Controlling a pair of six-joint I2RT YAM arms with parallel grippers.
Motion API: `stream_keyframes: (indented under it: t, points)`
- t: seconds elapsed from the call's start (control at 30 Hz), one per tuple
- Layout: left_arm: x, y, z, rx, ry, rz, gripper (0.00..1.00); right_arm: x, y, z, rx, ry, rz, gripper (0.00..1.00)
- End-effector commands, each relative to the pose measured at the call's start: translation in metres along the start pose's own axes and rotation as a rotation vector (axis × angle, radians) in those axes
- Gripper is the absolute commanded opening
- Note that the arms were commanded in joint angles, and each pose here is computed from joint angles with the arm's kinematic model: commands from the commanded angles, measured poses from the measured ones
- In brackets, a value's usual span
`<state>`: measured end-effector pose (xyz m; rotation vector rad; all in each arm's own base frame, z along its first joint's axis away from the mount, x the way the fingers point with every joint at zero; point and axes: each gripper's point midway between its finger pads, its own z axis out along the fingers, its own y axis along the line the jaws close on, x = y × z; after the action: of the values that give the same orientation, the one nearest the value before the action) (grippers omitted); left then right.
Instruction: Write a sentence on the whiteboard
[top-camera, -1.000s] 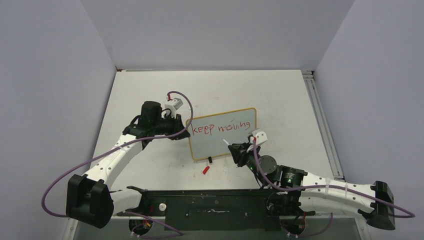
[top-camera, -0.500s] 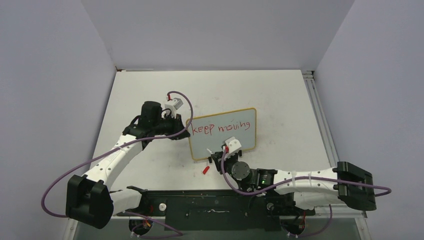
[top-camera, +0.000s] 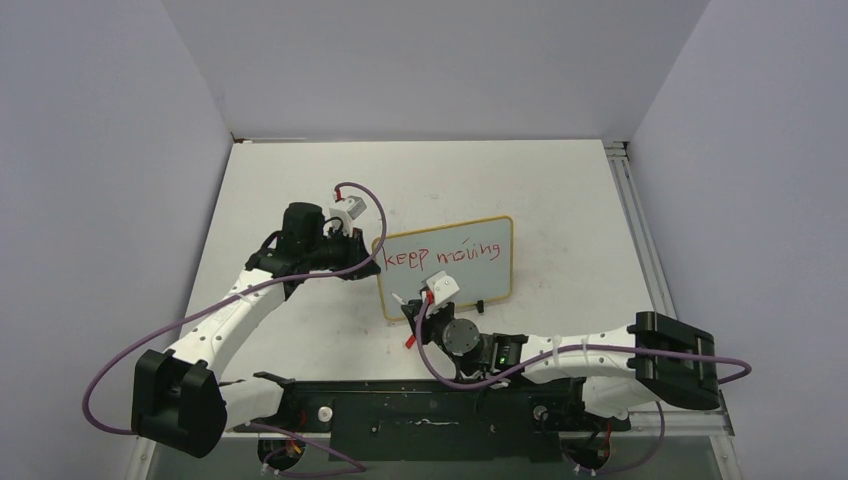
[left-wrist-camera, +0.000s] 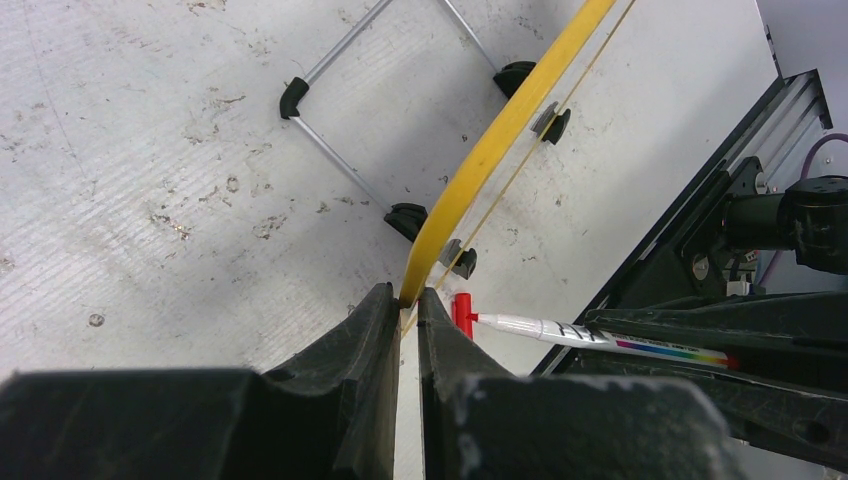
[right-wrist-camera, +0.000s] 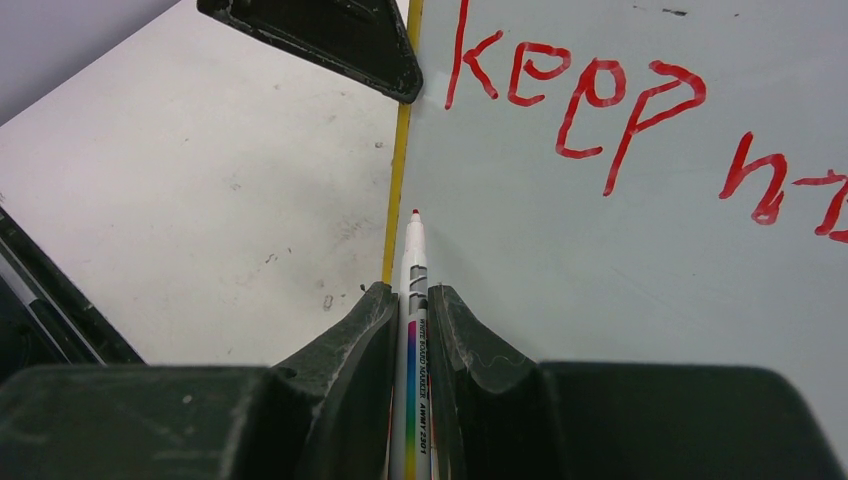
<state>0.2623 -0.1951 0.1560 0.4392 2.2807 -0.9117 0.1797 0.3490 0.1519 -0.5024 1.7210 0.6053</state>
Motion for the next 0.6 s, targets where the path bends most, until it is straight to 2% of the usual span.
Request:
stream_keyframes:
  t: [0.0, 0.57]
  points:
    - [-0.014, -0.007, -0.004, 0.015, -0.053, 0.016, 0.00, -0.027, 0.010, 0.008, -0.023, -0.074, 0.050, 0.05]
    - [-0.013, -0.008, -0.003, 0.018, -0.050, 0.017, 0.00, -0.014, -0.002, 0.019, 0.017, -0.048, 0.045, 0.05]
